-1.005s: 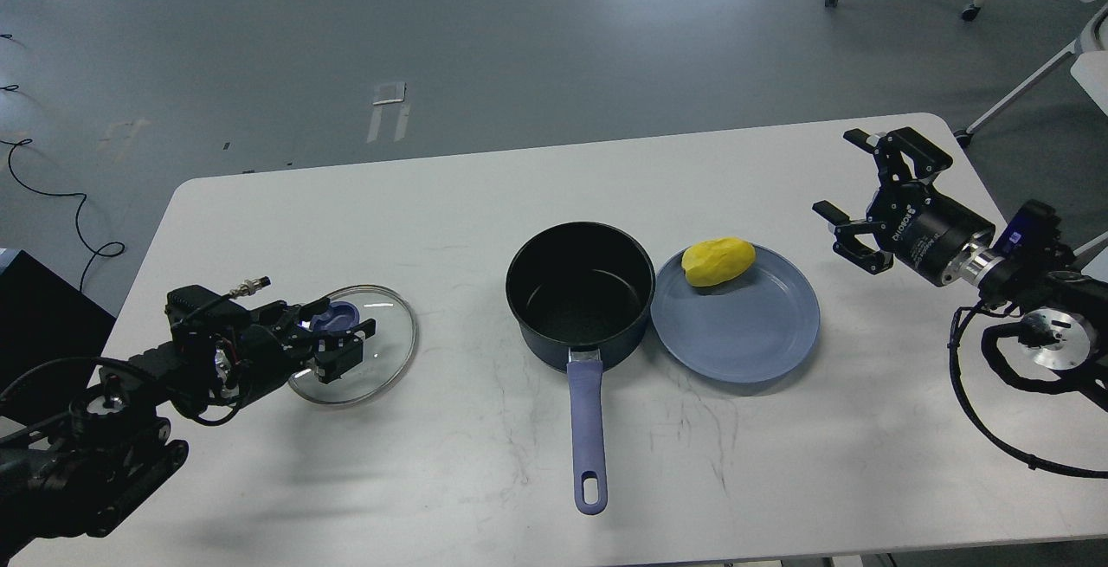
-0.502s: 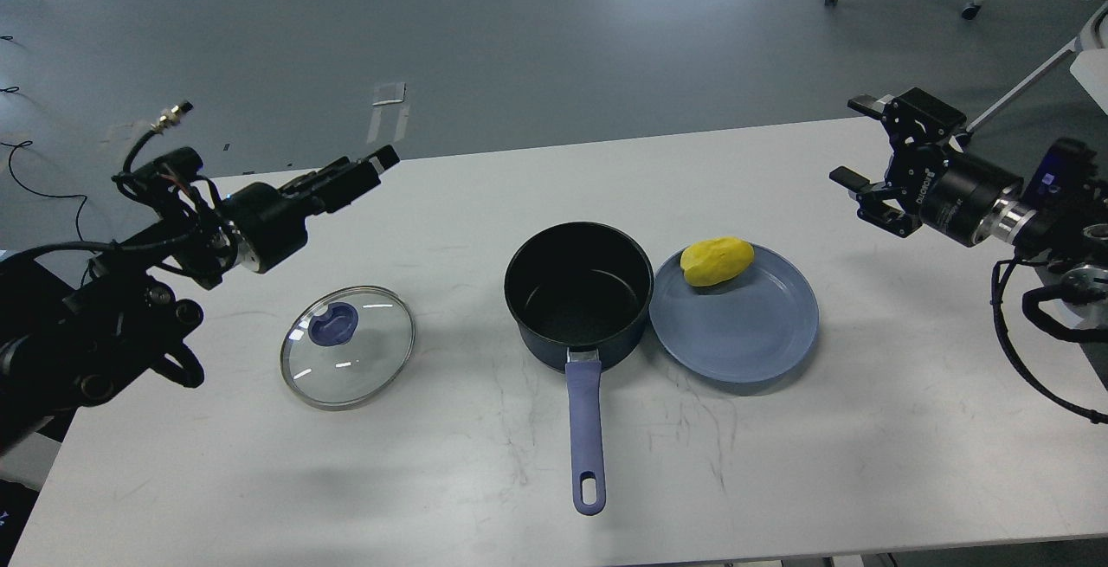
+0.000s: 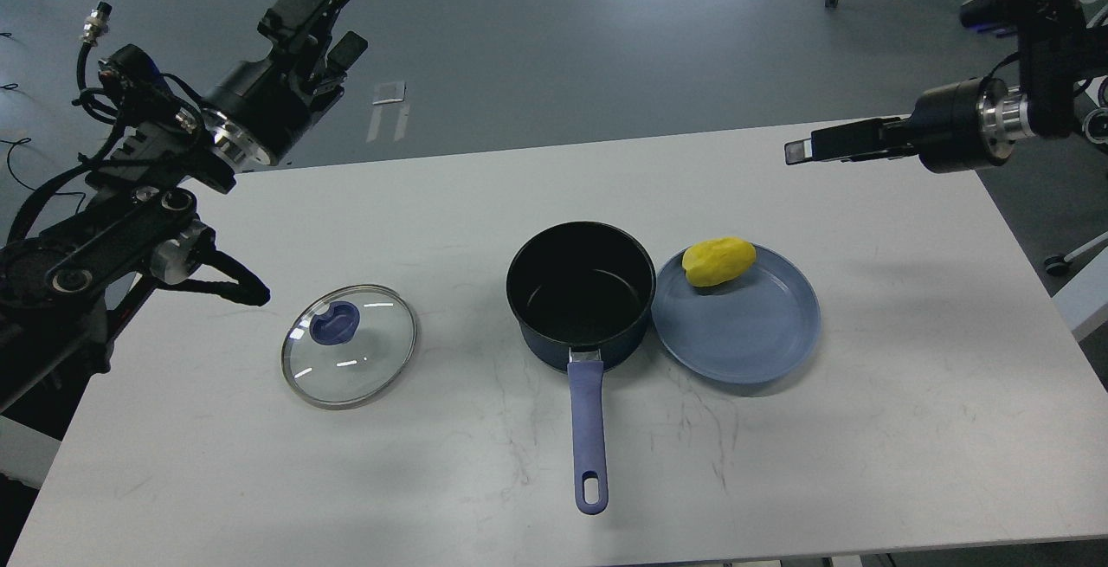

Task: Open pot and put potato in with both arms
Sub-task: 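Reach the right gripper down to the yellow potato and grasp it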

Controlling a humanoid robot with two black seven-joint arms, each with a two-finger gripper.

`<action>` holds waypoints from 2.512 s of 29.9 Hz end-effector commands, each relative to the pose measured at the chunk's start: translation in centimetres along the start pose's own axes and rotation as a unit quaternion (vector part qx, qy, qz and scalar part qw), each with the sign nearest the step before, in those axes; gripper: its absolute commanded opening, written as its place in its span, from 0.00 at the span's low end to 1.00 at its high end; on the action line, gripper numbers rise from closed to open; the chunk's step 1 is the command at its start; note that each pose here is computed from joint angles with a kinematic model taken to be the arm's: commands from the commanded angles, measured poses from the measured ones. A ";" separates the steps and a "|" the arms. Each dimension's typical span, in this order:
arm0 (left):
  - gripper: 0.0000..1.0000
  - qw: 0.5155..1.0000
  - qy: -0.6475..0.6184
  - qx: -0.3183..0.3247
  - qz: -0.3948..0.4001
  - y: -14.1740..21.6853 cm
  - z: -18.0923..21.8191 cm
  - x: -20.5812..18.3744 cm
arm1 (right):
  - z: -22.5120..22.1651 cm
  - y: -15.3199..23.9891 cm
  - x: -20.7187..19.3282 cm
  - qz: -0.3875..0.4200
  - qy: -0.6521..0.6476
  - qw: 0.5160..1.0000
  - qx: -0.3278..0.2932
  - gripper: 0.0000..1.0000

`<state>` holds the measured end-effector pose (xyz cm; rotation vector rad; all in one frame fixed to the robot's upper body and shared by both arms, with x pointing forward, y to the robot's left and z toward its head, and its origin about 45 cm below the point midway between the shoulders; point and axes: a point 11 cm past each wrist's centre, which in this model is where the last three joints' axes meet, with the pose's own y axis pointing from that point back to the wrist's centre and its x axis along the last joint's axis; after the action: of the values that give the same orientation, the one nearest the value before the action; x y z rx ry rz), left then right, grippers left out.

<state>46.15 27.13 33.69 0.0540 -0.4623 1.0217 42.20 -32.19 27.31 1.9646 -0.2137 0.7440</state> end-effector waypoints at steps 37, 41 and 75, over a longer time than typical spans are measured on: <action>0.98 0.999 0.029 -0.042 -0.011 -1.5 2.1 -1.9 | -3.7 -12.6 -3.3 -0.117 0.187 0.974 -0.044 1.00; 0.98 0.999 0.029 -0.042 -0.010 -1.5 2.2 -1.8 | -3.7 -13.2 -3.5 -0.107 0.192 0.975 -0.044 1.00; 0.98 0.998 0.044 -0.055 0.006 -1.6 2.9 -1.0 | -3.4 -14.8 -4.9 -0.101 0.209 0.972 -0.046 0.82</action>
<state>46.01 24.70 36.19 -0.0909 -0.4381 1.0048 43.67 -22.18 14.79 1.6885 0.1761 0.9783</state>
